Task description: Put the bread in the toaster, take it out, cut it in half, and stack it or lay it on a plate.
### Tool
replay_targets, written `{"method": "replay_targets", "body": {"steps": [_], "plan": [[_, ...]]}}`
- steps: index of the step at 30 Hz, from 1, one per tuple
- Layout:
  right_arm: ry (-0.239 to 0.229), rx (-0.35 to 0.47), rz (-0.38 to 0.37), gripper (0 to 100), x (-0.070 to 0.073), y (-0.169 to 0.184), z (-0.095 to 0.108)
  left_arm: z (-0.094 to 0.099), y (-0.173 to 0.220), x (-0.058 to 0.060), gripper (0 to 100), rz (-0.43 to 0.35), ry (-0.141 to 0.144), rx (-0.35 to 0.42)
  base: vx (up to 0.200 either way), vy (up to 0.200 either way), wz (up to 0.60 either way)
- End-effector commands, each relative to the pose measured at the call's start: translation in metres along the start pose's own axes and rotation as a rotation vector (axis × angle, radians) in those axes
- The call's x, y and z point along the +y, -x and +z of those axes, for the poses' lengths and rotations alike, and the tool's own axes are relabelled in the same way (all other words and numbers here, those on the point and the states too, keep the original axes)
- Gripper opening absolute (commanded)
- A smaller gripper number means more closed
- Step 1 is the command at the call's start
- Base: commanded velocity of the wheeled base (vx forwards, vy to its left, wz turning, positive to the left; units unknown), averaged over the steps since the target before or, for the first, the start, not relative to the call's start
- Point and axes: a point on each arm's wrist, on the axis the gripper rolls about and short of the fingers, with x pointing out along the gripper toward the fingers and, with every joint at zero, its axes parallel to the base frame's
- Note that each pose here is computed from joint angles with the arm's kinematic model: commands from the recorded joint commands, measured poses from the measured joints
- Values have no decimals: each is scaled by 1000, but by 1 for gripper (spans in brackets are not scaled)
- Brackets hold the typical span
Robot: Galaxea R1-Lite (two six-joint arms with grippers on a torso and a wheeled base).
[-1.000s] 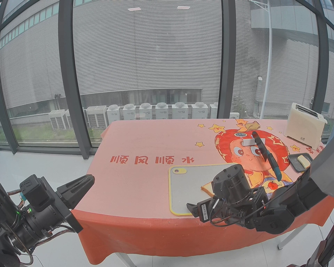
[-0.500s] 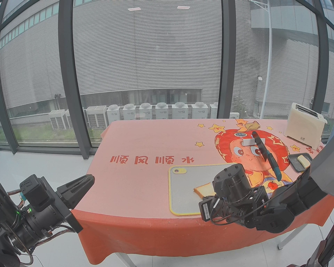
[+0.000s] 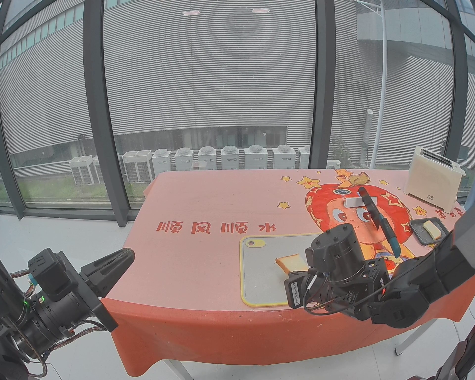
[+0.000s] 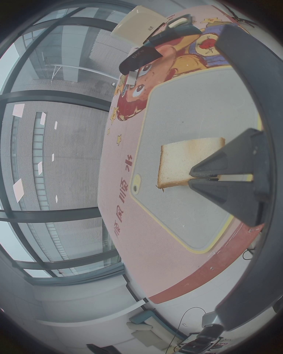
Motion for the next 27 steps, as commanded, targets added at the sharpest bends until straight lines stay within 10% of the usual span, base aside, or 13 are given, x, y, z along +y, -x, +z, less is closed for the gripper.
{"method": "replay_targets", "body": {"steps": [1,27], "plan": [[-15,-48,7,0,-5,14,11,0,0,0,0,-6,1,0,0,0,0],[-100,-114,34,0,-29,63,6,-10,3,-1,0,-7,-71,46,0,0,0]]}}
